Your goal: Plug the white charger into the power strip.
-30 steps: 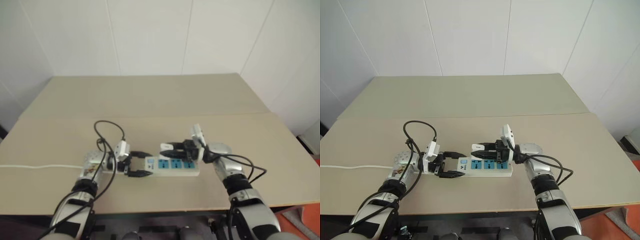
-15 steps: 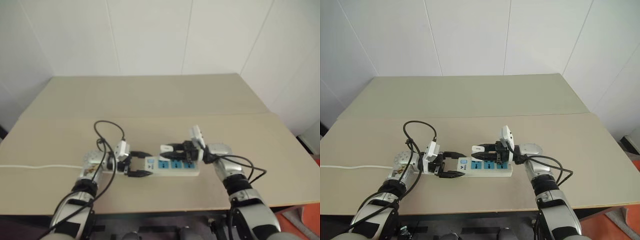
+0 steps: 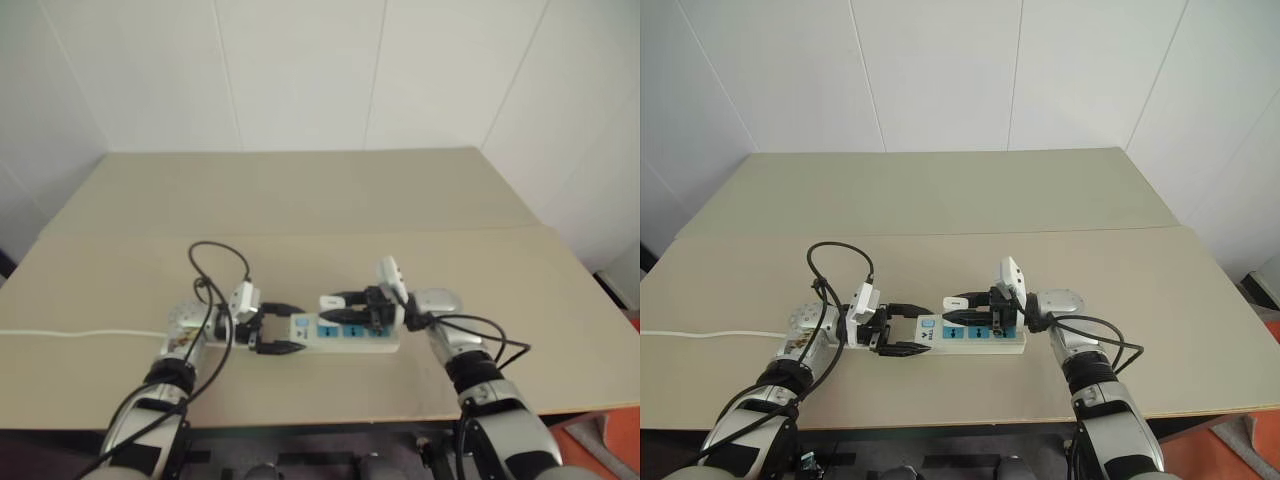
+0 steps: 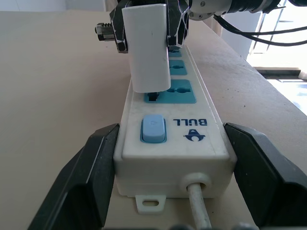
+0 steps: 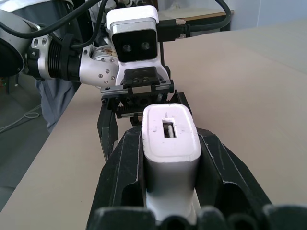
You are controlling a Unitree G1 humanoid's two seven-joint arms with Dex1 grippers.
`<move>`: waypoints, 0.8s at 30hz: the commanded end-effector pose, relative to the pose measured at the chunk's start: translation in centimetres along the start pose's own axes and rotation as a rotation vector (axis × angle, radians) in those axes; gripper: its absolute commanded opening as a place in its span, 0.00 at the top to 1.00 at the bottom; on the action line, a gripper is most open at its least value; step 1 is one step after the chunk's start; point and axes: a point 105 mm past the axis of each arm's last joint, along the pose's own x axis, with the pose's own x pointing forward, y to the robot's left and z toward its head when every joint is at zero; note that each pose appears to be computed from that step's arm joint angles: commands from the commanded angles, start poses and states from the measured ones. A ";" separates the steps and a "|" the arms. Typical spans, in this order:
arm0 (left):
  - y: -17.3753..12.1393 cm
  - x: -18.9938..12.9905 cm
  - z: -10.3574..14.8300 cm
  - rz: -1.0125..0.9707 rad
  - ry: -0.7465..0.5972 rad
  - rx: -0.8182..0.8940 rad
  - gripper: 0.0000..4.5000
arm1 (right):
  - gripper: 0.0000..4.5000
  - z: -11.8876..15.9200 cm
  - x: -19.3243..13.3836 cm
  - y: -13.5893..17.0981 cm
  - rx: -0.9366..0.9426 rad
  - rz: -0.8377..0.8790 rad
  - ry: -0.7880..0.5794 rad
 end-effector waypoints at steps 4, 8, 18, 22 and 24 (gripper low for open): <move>-0.4 0.2 -0.5 -0.018 0.024 -0.005 0.29 | 0.76 -2.8 -0.3 0.6 0.054 0.015 0.085; -0.5 0.1 -0.5 -0.020 0.030 -0.002 0.29 | 0.76 -4.5 -0.2 0.6 0.080 0.011 0.150; -0.4 -0.3 -0.5 -0.008 0.040 0.006 0.29 | 0.76 -6.4 -0.4 1.1 0.063 0.013 0.208; -0.6 -0.2 -0.4 -0.013 0.032 0.010 0.29 | 0.76 -6.7 -0.1 0.7 0.122 -0.003 0.229; -0.6 -0.2 -0.4 -0.016 0.031 0.008 0.29 | 0.76 -6.8 0.0 1.0 0.135 0.017 0.240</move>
